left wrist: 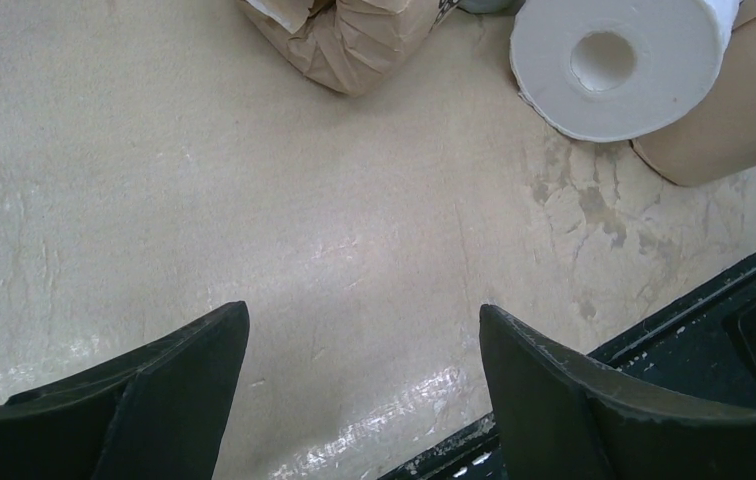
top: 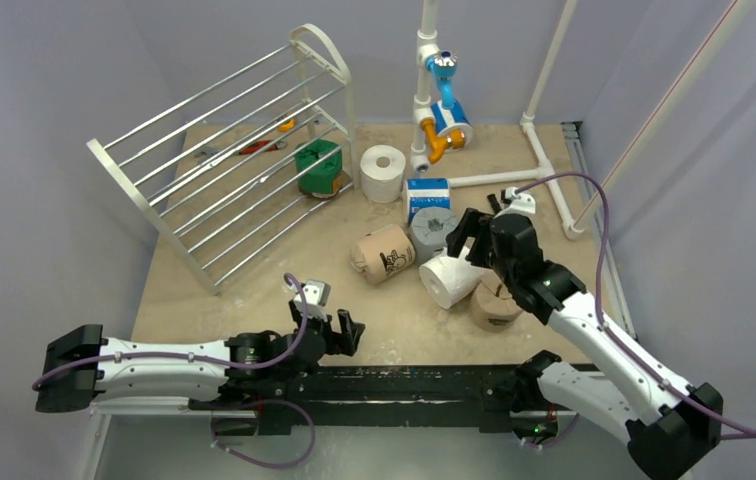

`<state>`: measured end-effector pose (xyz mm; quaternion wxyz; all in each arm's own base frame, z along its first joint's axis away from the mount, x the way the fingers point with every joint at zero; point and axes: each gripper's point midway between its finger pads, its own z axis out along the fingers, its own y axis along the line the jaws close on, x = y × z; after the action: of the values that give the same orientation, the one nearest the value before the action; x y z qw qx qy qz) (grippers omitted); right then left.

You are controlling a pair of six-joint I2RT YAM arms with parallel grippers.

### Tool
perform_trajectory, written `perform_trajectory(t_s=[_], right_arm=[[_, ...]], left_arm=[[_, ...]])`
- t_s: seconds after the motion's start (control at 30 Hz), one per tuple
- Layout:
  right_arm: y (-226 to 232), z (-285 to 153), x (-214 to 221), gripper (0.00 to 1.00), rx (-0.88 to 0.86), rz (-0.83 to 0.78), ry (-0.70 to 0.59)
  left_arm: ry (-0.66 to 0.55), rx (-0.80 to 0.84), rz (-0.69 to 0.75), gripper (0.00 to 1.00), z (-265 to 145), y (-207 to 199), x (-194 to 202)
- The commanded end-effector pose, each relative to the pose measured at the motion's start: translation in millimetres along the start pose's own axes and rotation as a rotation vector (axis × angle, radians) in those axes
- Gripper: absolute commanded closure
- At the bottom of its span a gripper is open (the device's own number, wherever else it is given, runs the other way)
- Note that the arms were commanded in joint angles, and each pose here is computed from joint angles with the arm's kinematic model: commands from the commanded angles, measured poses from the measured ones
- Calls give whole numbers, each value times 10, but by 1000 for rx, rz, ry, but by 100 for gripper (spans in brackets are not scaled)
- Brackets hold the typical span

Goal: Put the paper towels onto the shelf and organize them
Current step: Pick up the paper towel from the center of the board.

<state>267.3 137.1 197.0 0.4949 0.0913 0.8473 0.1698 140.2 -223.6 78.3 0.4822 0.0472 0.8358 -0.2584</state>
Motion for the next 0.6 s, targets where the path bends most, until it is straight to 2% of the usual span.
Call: perform_trajectory(t_s=[0.0,0.17,0.27,0.4,0.57], right_arm=[[-113,252,-87,21,22,108,20],[-200,371,-191,24,17,197,-10],[-241,351,-251,23,40,176,-28],[-446,259,-211,21,155,132,4],[-648,18,-196,20,257,163,-4]], left_arm=[[-5,27,-5,15,32,-48,39],[-2,6,-14,15,42,42,107],[10,-28,-27,15,36,149,174],[5,-47,-65,13,30,245,224],[-4,-56,-73,12,34,265,214]])
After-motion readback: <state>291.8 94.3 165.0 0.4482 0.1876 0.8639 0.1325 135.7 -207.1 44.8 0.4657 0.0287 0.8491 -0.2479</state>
